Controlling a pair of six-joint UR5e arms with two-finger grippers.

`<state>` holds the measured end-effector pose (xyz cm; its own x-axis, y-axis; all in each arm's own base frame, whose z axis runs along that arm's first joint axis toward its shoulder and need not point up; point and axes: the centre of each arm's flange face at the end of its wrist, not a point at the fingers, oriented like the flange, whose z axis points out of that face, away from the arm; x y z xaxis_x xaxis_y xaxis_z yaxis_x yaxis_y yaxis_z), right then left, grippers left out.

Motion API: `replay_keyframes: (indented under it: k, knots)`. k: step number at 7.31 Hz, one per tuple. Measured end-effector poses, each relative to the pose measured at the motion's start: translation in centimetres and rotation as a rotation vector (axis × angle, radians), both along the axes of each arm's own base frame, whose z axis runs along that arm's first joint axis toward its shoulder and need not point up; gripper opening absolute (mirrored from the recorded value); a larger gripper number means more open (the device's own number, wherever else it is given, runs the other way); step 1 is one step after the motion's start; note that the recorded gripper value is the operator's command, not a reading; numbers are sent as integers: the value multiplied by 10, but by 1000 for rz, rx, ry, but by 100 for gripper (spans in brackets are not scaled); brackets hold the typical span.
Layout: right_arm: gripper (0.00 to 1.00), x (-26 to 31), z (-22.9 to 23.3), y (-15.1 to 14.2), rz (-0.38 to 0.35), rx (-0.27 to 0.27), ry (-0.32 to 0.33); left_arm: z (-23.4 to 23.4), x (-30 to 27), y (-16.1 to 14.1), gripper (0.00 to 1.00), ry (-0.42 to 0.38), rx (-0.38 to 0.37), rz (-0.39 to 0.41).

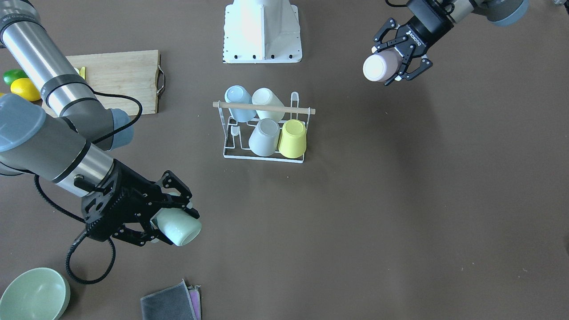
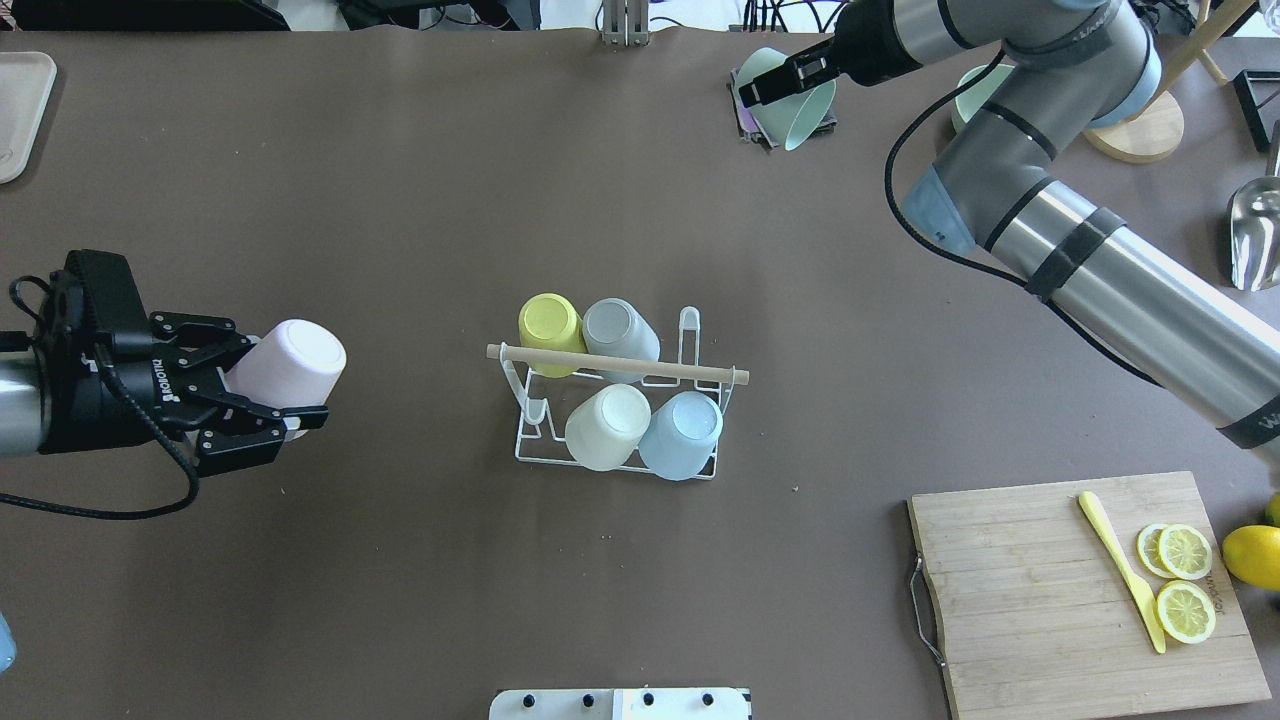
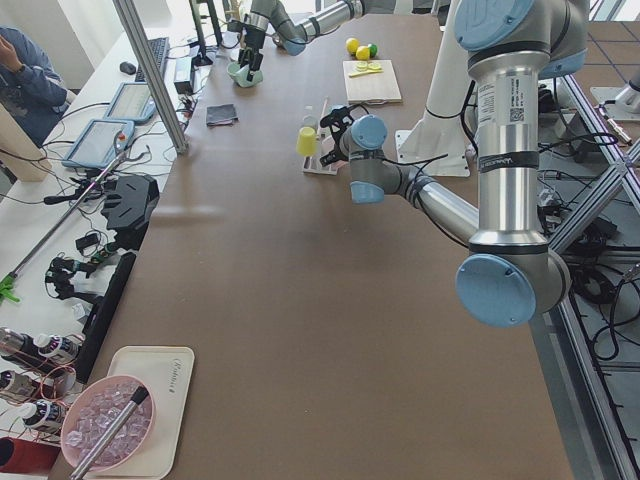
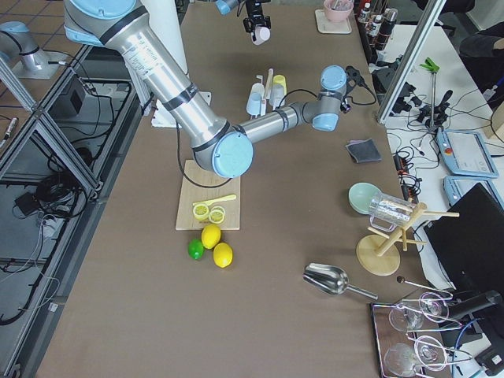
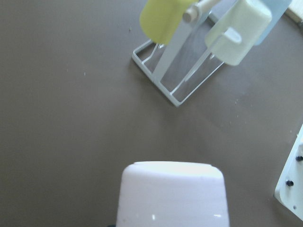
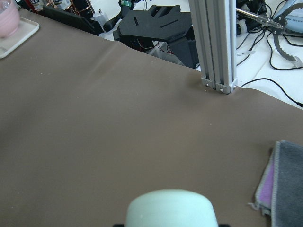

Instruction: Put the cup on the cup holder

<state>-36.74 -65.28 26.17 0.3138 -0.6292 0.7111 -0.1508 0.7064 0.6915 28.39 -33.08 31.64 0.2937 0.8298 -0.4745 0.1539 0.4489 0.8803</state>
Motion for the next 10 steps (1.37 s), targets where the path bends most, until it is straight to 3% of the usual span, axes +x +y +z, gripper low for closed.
replay_keyframes:
  k: [2,5,8,10]
  knots:
    - [0,-32,-36,47,55,17,-118,-18,39,3,0,161,29,-122]
    - [0,-45,-91,109,61,106,-278,-38,100,13,0,294,22,-283]
    - [0,-60,-63,163,-13,211,-407,-45,134,35,0,345,6,-280]
    - [0,-58,-47,178,-22,284,-451,-47,157,34,0,346,-2,-282]
